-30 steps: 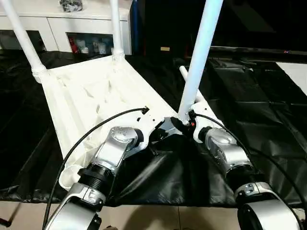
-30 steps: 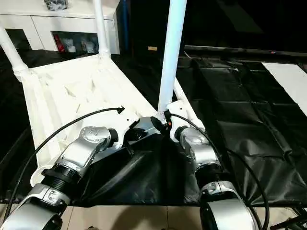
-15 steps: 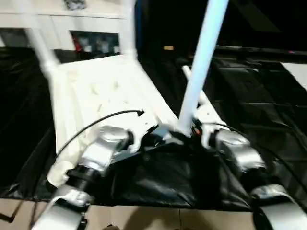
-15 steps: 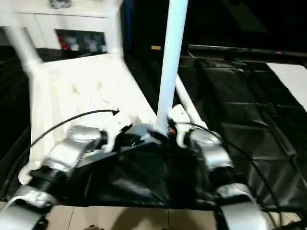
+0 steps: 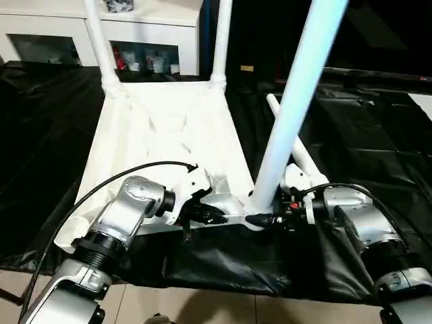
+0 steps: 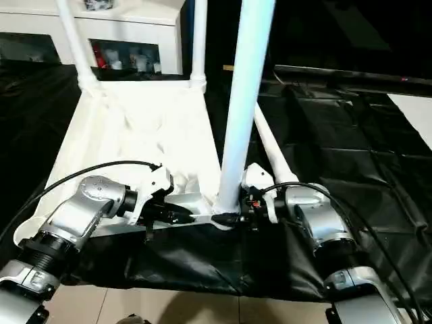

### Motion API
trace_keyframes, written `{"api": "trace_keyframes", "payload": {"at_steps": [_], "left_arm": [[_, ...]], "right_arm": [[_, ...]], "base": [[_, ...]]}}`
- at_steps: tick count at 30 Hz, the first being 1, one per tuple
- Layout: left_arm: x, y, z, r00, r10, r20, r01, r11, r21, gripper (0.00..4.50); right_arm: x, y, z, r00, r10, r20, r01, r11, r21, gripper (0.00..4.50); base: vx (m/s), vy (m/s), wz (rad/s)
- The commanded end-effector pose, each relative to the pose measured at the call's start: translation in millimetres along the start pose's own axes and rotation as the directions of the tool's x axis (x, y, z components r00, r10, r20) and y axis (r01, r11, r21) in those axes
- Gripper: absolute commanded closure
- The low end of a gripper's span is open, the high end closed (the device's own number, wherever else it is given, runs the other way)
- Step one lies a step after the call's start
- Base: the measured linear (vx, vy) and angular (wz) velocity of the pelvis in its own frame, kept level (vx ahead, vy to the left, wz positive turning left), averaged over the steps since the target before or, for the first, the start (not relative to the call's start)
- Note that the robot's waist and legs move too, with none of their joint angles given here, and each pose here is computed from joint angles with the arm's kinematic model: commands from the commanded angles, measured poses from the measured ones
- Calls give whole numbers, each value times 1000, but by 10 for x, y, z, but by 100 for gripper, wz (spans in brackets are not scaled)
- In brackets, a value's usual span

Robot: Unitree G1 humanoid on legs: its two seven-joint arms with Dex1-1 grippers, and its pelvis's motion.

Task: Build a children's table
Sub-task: Rotate leg to tighten

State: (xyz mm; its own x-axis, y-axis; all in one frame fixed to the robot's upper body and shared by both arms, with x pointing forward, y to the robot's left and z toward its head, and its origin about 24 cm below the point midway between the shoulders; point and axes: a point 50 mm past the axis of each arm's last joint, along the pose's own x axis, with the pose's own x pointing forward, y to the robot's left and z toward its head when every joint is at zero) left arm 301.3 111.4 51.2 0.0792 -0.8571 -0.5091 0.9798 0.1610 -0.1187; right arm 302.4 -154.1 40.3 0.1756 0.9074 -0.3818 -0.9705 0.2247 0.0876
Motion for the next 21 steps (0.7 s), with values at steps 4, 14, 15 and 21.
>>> {"api": "trace_keyframes", "payload": {"at_steps": [4, 14, 15, 21], "left_arm": [[101, 61, 242, 987, 110, 119, -116, 992, 45, 450], [324, 168, 372, 905, 397, 154, -387, 918, -87, 450], [350, 167, 393, 898, 413, 152, -403, 910, -94, 450], [528, 87, 459, 871, 478, 115, -468, 878, -102, 450]], "right_arm": [[232, 172, -82, 997, 77, 14, -77, 995, 65, 165], [582, -124, -121, 877, -480, -26, 473, 850, 232, 173], [614, -147, -117, 853, -521, -38, 513, 822, 248, 173], [809, -152, 17, 813, -582, -2, 571, 796, 201, 102]], "base": [[0, 0, 0], [0, 0, 0], [0, 0, 0], [0, 0, 0]]}}
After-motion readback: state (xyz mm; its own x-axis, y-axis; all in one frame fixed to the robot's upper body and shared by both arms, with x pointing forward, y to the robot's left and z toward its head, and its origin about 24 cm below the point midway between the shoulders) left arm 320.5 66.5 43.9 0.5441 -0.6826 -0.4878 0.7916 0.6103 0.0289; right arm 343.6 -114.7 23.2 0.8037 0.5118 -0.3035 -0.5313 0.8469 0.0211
